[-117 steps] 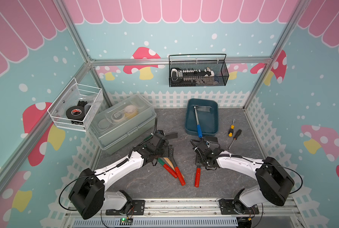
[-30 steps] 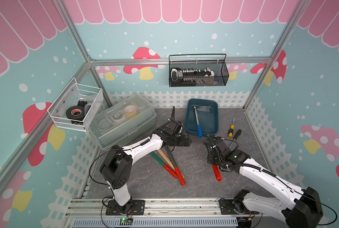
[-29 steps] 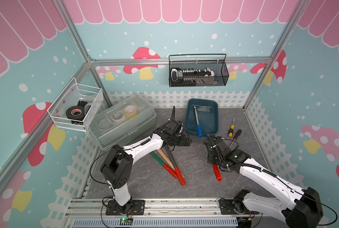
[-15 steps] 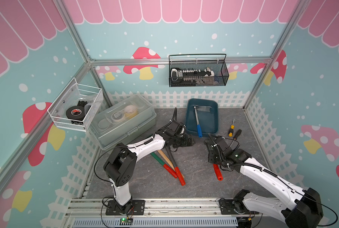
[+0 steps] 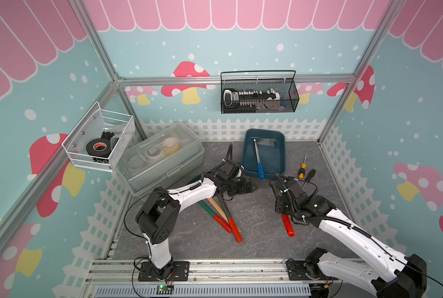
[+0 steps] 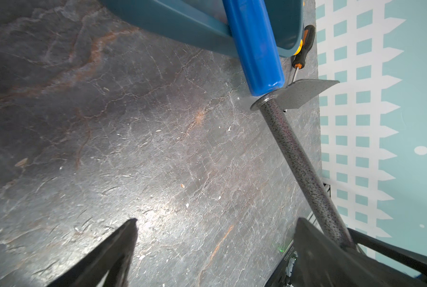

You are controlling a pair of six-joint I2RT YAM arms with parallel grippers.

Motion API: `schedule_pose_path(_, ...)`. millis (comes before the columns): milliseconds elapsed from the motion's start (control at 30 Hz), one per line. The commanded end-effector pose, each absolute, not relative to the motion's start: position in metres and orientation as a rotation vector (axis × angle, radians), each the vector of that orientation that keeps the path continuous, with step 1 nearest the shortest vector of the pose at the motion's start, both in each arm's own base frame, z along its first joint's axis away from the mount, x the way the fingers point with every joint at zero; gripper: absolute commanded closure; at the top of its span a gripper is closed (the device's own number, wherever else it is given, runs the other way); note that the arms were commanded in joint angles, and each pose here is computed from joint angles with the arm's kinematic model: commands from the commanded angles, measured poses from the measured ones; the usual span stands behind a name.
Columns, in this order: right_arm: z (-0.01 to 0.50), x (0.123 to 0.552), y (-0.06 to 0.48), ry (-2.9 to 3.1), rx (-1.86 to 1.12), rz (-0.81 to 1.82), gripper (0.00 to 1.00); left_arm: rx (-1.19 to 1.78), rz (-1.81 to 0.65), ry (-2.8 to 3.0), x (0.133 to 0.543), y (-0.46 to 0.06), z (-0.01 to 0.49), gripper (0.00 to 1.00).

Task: Put the small hoe into the storage box
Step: Pick up the hoe from the center of the board.

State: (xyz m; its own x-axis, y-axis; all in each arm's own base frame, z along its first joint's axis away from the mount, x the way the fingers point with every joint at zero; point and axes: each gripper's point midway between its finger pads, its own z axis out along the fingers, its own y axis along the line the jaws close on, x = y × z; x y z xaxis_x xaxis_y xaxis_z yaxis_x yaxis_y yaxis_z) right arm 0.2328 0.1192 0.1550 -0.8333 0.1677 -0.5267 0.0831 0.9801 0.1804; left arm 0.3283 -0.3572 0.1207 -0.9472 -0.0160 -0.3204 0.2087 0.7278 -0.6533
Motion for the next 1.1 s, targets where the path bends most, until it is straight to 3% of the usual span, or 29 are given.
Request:
schedule_pose_path(0,0.183,0.243,0.114,2.467,0.188,0.194,1.00,0.161,-1.086,2.585,0.333,-0.365,0.136,0.03)
schedule_pose_path(500,0.229,0.249,0.103,2.385,0.175,0.142,1.00,0.123,-1.060,2.567,0.346,-0.352,0.138,0.02)
schedule_pose_path(1067,0.249,0.310,0.115,2.312,0.101,0.095,1.00,0.093,-1.018,2.559,0.342,-0.328,0.144,0.03)
